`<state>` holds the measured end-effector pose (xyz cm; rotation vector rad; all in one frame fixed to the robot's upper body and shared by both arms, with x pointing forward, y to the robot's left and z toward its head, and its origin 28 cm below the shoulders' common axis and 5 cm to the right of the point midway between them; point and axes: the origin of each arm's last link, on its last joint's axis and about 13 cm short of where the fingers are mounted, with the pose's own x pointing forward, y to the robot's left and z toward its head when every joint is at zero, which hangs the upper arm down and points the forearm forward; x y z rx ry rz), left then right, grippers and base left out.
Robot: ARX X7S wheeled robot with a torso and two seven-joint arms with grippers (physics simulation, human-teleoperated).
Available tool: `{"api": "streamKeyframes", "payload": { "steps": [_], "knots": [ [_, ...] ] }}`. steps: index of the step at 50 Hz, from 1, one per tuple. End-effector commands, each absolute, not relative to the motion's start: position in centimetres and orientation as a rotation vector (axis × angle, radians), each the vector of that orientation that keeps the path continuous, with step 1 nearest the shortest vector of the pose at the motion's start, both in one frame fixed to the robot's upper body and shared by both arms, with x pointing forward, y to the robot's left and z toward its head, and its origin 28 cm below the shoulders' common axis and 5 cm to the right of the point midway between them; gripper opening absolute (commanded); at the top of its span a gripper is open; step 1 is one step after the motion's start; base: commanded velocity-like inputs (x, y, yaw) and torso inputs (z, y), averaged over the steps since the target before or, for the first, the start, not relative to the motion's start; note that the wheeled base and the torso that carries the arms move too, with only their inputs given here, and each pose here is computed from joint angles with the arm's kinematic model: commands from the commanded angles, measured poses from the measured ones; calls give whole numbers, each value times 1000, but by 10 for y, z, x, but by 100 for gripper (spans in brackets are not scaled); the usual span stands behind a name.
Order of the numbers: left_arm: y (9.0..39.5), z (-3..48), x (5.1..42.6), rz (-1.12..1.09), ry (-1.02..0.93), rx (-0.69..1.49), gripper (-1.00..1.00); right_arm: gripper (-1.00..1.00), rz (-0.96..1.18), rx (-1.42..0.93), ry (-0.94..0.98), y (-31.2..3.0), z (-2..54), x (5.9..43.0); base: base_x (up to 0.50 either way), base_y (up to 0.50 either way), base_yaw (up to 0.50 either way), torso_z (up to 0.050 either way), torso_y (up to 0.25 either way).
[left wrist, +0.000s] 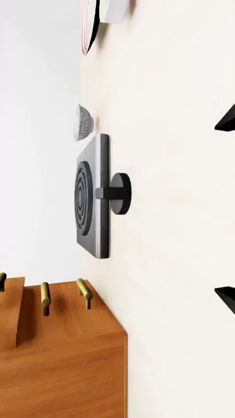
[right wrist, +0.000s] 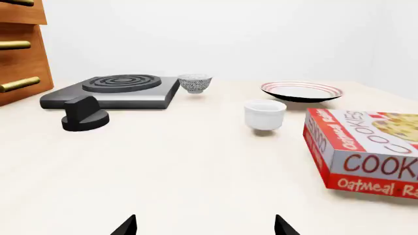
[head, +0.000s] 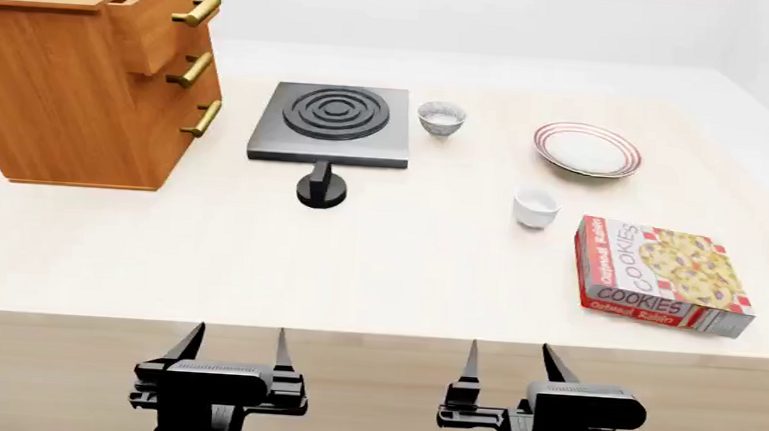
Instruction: Pick the akita bowl next to the cookies box and place it on the plate.
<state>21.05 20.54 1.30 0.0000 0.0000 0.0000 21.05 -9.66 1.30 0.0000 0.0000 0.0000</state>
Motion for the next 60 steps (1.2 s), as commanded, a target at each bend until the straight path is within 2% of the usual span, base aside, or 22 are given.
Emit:
{"api": "streamKeyframes", "payload": {
  "steps": [1, 16, 25, 30, 39, 44, 60],
  "knots": [
    [205, 13, 210, -2, 1, 1, 100, 100, 3, 0, 3, -96, 12, 210, 0, 0, 0, 0, 0],
    [205, 13, 210, -4, 6, 4, 100, 100, 11, 8, 6, -95, 13, 210, 0, 0, 0, 0, 0],
    [214, 39, 207, 37, -73, -14, 100, 100, -57, 92, -120, -109, 67, 207, 0, 0, 0, 0, 0],
    [231, 86, 192, 114, -225, 11, 100, 100, -138, 140, -244, -130, 114, 199, 0, 0, 0, 0, 0],
    [272, 121, 166, 341, -356, 58, 100, 100, -268, 184, -405, -164, 156, 179, 0, 0, 0, 0, 0],
    [286, 131, 153, 436, -399, 77, 100, 100, -300, 200, -448, -174, 161, 173, 0, 0, 0, 0, 0],
    [288, 131, 153, 448, -399, 88, 100, 100, -288, 215, -467, -174, 161, 173, 0, -8, 0, 0, 0]
  ]
}}
